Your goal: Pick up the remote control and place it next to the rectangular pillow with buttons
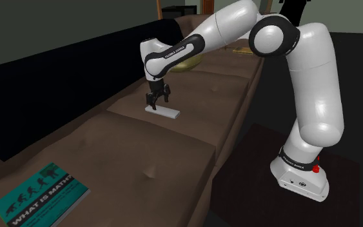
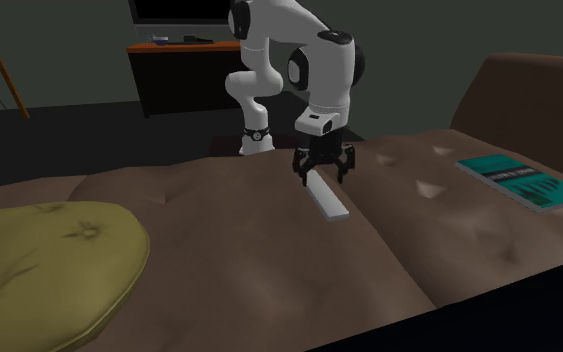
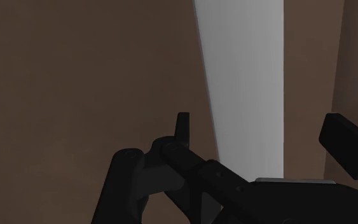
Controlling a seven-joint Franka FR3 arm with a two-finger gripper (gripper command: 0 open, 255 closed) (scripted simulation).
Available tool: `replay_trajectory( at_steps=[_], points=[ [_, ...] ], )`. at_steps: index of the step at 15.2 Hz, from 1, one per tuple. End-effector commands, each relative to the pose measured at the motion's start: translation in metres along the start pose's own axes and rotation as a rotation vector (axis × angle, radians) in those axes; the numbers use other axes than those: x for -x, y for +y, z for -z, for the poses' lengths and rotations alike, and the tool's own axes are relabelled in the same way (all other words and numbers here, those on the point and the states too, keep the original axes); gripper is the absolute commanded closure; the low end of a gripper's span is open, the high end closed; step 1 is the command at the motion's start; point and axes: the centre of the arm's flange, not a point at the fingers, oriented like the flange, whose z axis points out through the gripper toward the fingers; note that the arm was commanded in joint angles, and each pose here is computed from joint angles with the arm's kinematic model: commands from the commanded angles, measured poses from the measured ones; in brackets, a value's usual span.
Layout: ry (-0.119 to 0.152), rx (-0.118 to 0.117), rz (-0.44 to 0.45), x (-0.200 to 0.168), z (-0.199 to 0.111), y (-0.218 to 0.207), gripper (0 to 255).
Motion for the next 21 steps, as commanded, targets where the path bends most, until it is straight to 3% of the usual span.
replay_trajectory(
  at_steps=[1,5,13,14,21],
  points=[
    [0.0,0.0,0.0,-0.001,-0.011,-0.001,0],
    [0.0,0.0,0.0,-0.001,-0.035,-0.001,0],
    [0.0,0.0,0.0,-0.001,-0.035,-0.001,0],
    [0.0,0.0,0.0,-0.001,-0.035,-0.001,255],
    [0.0,0.0,0.0,-0.001,-0.036,-0.001,255]
  ],
)
